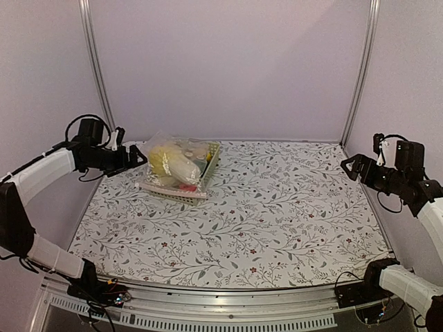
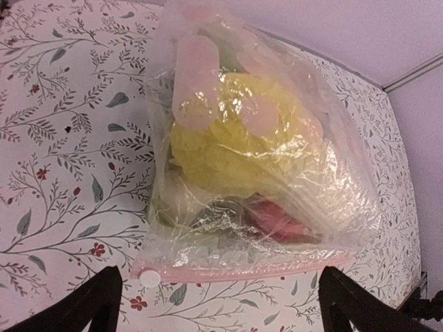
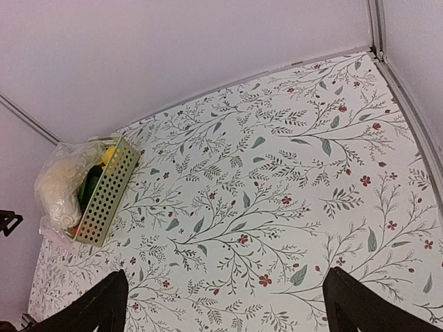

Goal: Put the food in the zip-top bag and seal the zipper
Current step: Pick up the zipper food storage bag from the bin.

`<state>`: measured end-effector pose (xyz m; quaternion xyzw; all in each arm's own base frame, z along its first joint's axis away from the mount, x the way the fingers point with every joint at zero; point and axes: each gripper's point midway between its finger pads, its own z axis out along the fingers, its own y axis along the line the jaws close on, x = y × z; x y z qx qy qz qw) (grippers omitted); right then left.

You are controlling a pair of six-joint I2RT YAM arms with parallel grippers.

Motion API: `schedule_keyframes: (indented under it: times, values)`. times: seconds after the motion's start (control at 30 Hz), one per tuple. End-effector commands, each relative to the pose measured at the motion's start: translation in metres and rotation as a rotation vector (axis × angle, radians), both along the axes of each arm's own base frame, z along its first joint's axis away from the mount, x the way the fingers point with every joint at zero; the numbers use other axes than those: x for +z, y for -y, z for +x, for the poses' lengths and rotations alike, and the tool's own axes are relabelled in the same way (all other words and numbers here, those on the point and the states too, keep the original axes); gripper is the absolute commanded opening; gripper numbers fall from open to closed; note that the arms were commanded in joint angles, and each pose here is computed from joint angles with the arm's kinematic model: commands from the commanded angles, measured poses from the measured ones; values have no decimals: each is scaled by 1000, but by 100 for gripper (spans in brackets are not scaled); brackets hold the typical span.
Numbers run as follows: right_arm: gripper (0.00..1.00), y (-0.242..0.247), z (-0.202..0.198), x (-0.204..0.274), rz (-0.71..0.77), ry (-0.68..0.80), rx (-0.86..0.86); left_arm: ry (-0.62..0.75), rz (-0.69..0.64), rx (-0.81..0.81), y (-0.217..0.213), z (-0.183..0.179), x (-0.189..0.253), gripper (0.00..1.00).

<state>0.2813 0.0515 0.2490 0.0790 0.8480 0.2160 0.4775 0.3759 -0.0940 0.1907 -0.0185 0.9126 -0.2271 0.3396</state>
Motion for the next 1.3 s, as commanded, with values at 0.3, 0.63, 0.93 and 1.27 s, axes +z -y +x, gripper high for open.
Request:
schedule_keyframes:
  times: [0.3,0.63,0.93,1.27]
  values:
    - [99,-21,3,16,75,1,108,-163,-185,57,-18,-29,-61,99]
    - [99,-23,0,22,90,9,118,-252,-275,92,-14,-22,-86,86]
    - [99,-24,0,21,94,5,122,-258,-311,133,-14,-9,-94,76]
    - [99,-23,-1,19,81,-1,120,-236,-354,78,-4,-2,-85,56]
